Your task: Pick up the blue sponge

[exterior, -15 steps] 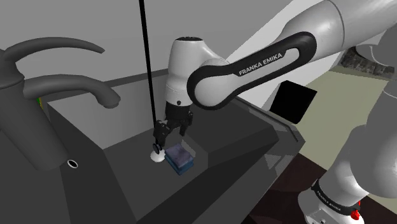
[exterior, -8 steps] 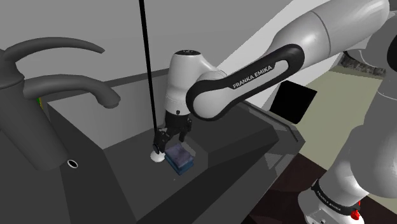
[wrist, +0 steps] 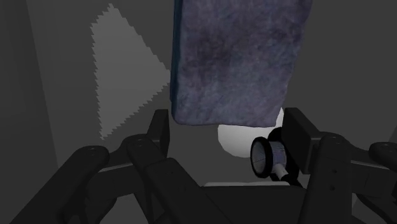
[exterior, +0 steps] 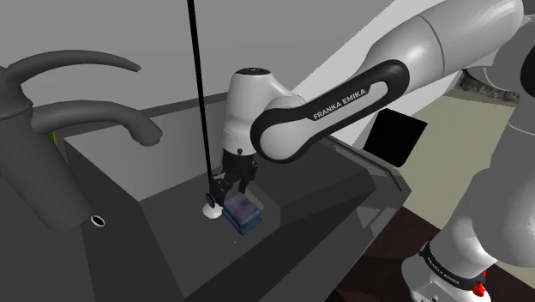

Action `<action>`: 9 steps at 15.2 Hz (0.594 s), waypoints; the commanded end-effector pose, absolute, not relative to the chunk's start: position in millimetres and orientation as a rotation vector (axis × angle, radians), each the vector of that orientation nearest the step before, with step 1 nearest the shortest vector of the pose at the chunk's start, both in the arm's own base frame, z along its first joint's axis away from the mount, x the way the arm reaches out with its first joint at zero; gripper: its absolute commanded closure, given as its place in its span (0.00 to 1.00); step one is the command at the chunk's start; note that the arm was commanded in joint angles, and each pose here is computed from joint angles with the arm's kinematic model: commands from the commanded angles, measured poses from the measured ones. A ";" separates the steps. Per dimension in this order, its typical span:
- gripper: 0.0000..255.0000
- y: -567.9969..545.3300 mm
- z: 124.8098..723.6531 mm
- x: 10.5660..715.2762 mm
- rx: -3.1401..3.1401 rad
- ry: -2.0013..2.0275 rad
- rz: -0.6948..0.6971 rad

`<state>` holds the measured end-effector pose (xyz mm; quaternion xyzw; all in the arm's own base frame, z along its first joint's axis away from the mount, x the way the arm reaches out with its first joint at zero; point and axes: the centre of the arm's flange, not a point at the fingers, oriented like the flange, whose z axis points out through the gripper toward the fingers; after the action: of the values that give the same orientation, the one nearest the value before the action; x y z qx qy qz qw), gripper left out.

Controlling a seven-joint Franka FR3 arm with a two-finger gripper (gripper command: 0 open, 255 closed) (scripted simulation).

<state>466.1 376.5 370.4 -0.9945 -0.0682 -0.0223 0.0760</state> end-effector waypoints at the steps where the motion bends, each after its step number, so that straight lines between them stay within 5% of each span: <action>1: 1.00 376.8 369.2 465.9 -2.982 -0.205 -0.063; 9: 1.00 376.9 406.4 465.3 -2.982 -0.205 -0.063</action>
<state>465.6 376.6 400.6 -0.9946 -0.0684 -0.0211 0.0756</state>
